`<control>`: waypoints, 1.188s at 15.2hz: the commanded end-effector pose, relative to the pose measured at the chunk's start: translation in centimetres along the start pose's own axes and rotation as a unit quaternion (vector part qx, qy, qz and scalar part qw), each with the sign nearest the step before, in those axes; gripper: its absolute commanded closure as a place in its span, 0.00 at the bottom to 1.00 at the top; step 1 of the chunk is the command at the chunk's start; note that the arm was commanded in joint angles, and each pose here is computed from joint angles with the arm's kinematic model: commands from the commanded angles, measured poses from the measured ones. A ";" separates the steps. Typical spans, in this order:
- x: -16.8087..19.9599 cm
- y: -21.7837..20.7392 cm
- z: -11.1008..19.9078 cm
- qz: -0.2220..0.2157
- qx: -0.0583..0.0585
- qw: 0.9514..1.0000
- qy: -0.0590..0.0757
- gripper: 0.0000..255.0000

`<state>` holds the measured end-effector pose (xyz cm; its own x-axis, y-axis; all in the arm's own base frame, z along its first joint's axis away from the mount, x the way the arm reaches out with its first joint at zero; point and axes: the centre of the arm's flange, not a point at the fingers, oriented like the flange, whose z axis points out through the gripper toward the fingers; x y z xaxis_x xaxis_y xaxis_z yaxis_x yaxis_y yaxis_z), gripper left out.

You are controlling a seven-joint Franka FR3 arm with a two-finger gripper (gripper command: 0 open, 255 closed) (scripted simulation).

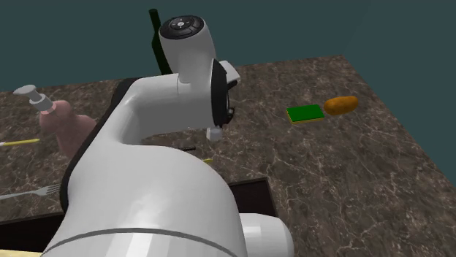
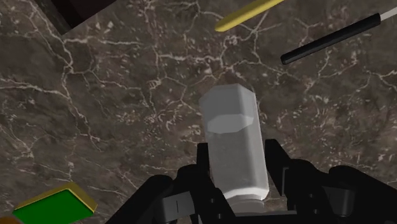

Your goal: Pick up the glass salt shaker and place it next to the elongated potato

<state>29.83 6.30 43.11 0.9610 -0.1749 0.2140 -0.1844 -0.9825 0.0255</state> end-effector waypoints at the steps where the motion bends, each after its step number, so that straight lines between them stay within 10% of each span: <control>1: 0.3 0.0 -1.0 0.000 0.000 1.000 0.000 1.00; 18: 3.1 2.5 -7.9 0.000 0.000 1.000 0.000 1.00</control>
<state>30.36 4.79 51.50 0.9610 -0.1756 0.2135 -0.1851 -0.9824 0.0252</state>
